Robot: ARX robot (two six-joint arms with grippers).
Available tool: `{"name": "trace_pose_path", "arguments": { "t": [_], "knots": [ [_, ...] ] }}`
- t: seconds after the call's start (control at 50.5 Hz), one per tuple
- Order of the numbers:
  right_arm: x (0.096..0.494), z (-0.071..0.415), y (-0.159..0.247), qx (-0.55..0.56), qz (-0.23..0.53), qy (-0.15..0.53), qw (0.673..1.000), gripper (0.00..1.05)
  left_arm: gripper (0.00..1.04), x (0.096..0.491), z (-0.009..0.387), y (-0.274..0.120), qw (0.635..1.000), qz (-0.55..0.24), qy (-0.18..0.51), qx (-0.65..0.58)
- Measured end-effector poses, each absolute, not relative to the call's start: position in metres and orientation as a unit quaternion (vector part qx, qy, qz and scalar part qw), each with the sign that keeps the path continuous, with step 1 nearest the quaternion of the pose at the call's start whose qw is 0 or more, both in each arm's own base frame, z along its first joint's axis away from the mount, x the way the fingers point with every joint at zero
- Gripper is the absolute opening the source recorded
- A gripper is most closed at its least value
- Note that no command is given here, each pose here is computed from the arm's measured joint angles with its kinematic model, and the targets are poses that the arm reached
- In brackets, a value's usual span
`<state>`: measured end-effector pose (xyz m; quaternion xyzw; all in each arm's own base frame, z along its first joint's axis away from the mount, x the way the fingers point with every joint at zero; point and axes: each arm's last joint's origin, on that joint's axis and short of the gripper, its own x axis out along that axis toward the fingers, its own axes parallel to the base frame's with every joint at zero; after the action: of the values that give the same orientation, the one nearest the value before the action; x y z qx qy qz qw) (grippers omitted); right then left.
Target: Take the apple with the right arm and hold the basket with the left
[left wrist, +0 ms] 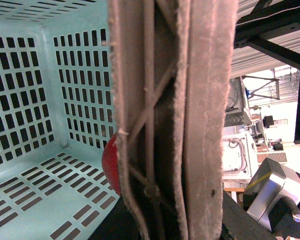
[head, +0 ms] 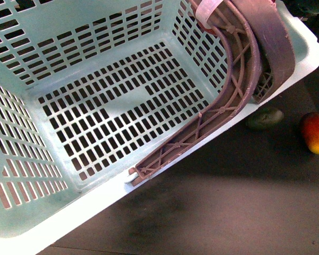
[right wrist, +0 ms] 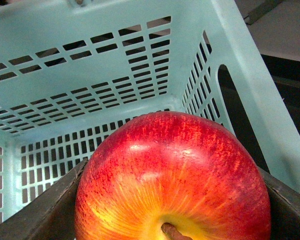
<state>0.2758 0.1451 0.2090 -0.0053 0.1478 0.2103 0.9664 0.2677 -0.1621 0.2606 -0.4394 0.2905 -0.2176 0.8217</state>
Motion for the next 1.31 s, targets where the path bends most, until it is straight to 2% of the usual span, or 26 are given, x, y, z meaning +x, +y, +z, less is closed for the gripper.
{"name": "trace_pose_path", "arguments": {
  "t": [0.099,0.277,0.455,0.614,0.713,0.99,1.05,1.129,1.208,1.307],
  "knots": [
    [0.276,0.210,0.145,0.000,0.204,0.145,0.968,0.97,0.18,0.268,0.261,-0.162,0.822,-0.217,0.290,-0.439],
    [0.277,0.221,0.134,0.015,0.182,0.125,0.975,0.96,0.18,0.268,0.261,-0.162,0.820,-0.221,0.293,-0.439],
    [0.269,0.248,0.101,0.031,0.115,0.075,0.990,0.96,0.17,0.268,0.257,-0.162,0.824,-0.211,0.292,-0.437],
    [0.257,0.262,0.069,0.030,0.026,0.039,0.998,0.96,0.17,0.268,0.257,-0.162,0.824,-0.213,0.293,-0.436],
    [0.244,0.255,0.056,0.019,0.004,-0.006,1.000,0.79,0.17,0.268,0.257,-0.162,0.822,-0.215,0.295,-0.437],
    [0.211,0.221,0.034,0.004,0.004,0.005,1.000,0.40,0.17,0.268,0.257,-0.162,0.822,-0.214,0.294,-0.438],
    [0.200,0.213,0.028,0.003,0.002,0.005,1.000,0.26,0.17,0.268,0.257,-0.162,0.823,-0.213,0.294,-0.438],
    [0.192,0.207,0.024,0.003,0.002,0.006,1.000,0.14,0.17,0.268,0.257,-0.162,0.823,-0.213,0.294,-0.437],
    [0.185,0.202,0.021,0.003,0.002,0.005,1.000,0.03,0.17,0.268,0.257,-0.162,0.822,-0.214,0.295,-0.438],
    [0.177,0.197,0.017,0.001,0.002,0.004,1.000,0.02,0.17,0.268,0.257,-0.162,0.822,-0.214,0.295,-0.438]
  ]
}}
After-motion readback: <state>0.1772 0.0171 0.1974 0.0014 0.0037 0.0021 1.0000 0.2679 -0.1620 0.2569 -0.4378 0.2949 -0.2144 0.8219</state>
